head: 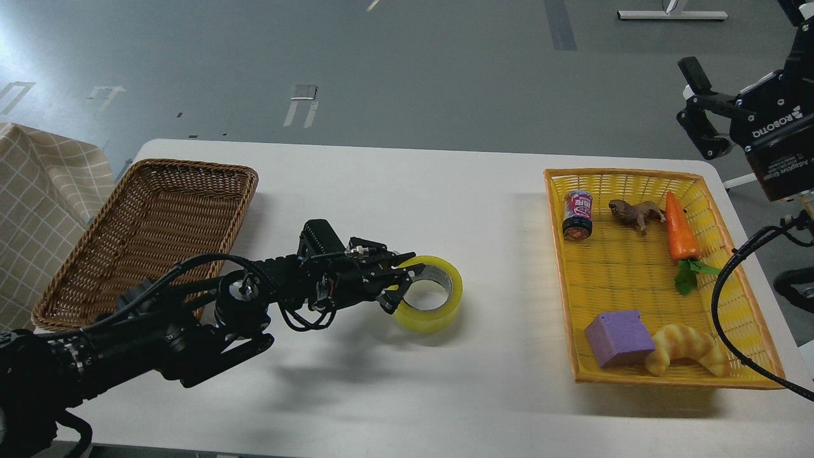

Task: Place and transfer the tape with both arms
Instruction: 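Close the left gripper on the tape roll's rim, then carry the tape roll with the left gripper over the wicker basket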

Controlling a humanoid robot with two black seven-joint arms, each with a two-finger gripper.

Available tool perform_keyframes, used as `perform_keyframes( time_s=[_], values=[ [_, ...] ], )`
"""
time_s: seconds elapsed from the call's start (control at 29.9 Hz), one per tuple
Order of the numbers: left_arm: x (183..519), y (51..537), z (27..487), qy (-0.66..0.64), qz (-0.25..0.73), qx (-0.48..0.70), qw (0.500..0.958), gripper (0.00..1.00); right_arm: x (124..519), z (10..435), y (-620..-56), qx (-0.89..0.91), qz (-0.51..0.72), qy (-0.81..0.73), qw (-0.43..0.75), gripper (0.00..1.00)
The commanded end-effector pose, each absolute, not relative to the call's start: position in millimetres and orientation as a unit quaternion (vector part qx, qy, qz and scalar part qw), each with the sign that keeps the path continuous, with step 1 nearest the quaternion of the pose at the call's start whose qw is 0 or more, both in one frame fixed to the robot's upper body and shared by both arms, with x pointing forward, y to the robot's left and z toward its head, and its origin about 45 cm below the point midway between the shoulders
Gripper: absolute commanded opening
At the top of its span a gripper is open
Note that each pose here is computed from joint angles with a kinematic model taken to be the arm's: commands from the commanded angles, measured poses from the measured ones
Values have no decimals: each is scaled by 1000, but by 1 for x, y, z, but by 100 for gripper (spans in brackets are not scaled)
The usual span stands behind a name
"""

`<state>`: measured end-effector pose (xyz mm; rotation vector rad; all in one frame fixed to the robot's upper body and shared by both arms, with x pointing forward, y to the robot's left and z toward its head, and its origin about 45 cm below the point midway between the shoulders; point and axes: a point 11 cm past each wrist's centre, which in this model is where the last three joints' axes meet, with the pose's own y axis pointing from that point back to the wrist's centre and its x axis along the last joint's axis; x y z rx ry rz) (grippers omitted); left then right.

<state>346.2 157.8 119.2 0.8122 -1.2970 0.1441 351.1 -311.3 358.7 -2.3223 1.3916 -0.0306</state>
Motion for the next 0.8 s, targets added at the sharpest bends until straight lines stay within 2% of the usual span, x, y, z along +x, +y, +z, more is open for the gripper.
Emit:
perform_keyframes(
  time_s=[0.0, 0.4, 0.77],
  values=[
    [352, 162, 126, -593, 67, 369, 712, 17, 351, 359, -311, -838, -12, 502, 215, 100],
    [391, 177, 174, -638, 80, 379, 665, 18, 352, 357, -313, -836, -9, 505, 214, 100],
    [411, 252, 210, -636, 125, 416, 638, 17, 353, 357, -311, -838, -9, 502, 213, 100]
  ],
)
